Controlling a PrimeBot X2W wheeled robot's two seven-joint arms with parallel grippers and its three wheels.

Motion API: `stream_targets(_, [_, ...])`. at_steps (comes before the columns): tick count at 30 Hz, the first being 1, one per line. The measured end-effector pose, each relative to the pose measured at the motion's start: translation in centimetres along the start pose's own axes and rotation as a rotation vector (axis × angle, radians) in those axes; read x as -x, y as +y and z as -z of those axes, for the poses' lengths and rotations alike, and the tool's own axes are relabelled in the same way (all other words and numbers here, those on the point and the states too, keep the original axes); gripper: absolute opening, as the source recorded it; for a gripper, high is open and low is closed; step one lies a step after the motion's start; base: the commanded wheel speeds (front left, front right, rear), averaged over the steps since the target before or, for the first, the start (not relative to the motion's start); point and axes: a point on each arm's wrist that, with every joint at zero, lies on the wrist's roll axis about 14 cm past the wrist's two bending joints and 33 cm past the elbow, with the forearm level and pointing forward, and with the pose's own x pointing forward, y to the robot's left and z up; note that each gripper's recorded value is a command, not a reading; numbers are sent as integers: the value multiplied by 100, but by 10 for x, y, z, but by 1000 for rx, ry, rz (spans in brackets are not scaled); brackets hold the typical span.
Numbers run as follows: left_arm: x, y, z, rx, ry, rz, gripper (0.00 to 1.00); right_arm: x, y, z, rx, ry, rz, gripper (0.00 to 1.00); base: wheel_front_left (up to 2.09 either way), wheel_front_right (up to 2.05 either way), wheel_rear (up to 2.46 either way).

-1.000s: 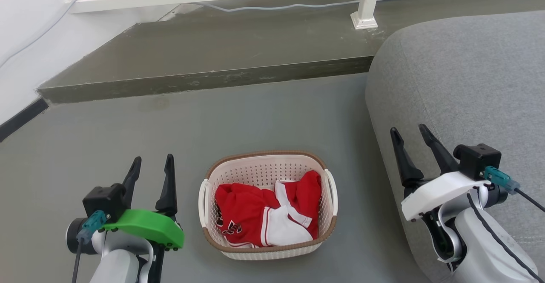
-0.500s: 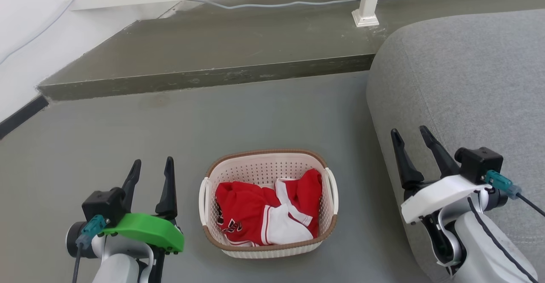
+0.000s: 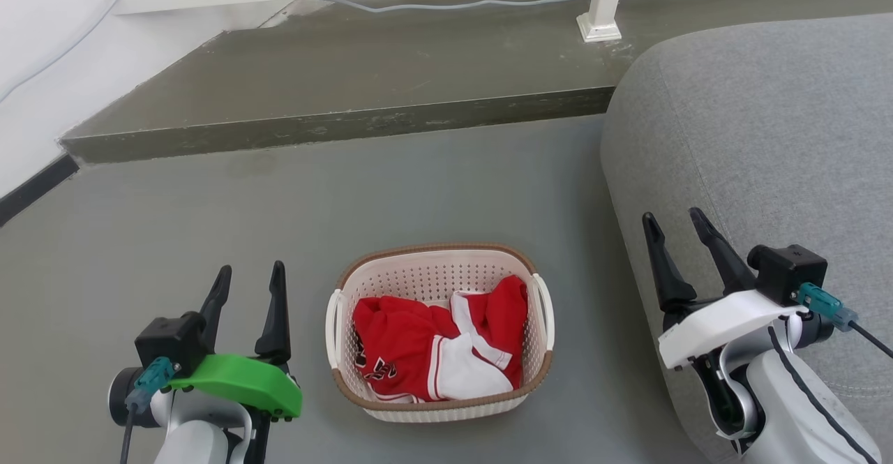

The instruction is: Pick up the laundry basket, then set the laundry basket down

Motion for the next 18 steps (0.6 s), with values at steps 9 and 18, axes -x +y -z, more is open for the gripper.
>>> stream_targets(9, [1, 0, 1, 2, 2, -1, 100, 3, 0, 3, -1, 8, -2, 100, 0, 0, 0])
stream_targets(18, [16, 6, 34, 24, 101, -36, 0, 24, 2, 44, -39, 127, 27, 0, 0, 0, 0])
